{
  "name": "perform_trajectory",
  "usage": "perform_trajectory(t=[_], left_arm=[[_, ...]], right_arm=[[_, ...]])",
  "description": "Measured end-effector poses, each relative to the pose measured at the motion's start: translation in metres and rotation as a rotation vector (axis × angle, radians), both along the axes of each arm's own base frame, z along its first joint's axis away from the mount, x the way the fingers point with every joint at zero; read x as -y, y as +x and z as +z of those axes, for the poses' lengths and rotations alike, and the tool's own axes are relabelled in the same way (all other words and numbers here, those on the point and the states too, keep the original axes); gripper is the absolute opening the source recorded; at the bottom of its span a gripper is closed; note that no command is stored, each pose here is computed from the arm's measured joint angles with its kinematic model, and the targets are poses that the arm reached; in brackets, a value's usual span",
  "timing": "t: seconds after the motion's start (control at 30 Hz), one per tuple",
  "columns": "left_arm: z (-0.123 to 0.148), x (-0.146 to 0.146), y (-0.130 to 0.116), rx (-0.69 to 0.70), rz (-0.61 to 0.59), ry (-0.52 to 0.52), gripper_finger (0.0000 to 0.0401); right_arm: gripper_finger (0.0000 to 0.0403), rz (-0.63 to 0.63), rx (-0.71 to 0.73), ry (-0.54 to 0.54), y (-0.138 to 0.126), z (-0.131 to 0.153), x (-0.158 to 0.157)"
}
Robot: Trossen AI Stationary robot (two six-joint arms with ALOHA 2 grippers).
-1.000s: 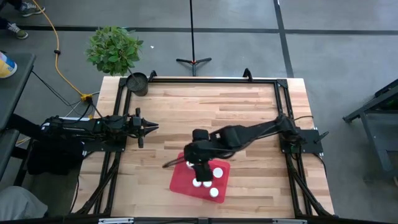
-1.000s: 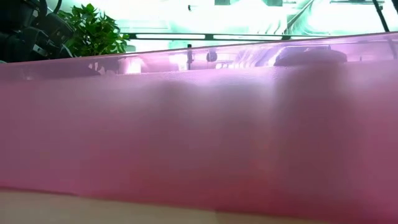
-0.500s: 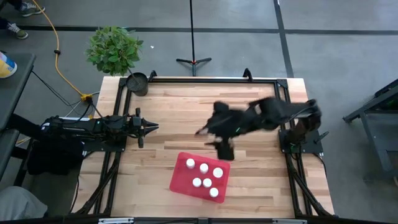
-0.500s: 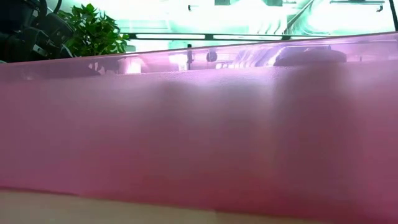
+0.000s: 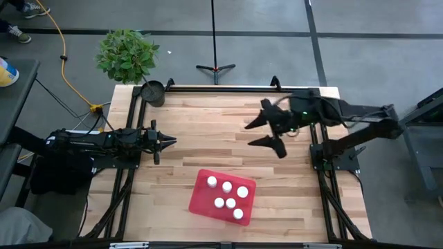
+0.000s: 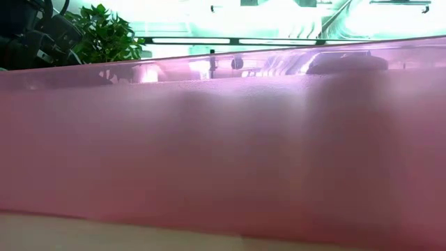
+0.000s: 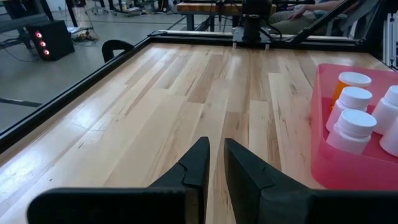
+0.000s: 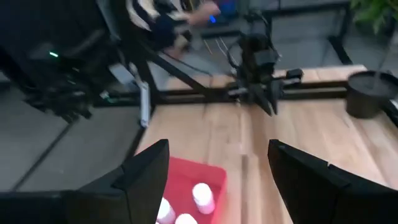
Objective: Pick and place pill bottles into a basket
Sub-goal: Return to Home Position
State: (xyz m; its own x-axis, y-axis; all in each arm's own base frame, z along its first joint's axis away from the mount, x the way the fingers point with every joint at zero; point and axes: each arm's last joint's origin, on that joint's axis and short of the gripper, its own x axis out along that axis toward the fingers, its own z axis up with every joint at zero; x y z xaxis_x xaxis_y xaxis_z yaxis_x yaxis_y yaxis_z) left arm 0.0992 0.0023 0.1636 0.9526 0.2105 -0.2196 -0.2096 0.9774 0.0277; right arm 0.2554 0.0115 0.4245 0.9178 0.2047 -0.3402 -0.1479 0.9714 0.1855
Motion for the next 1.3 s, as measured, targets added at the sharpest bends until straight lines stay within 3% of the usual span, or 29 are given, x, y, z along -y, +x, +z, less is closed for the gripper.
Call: perform_trajectory(t=[0.4,0.63,0.8,1.03,1.3], left_arm=[[0.000,0.000,0.000,0.000,0.000,0.000,0.0083],[0.000,0.000,0.000,0.000,0.000,0.000,0.0083],[0.000,0.000,0.000,0.000,0.000,0.000,0.0083],[0.000,0.000,0.000,0.000,0.000,0.000,0.0083],[0.000,0.000,0.000,0.000,0.000,0.000,0.0083]], right_arm=[[0.0264,-0.059,0.299,0.058,-0.068,-0.103,0.023],[0.0264,0.055,0.388,0.225,-0.090,-0.151,0.021],[0.0264,0.088,0.394,0.307,-0.100,-0.171,0.014],[0.0264,0.143,0.356,0.330,-0.109,-0.197,0.003],[0.0264,0.145,0.436,0.378,-0.129,-0.216,0.003]])
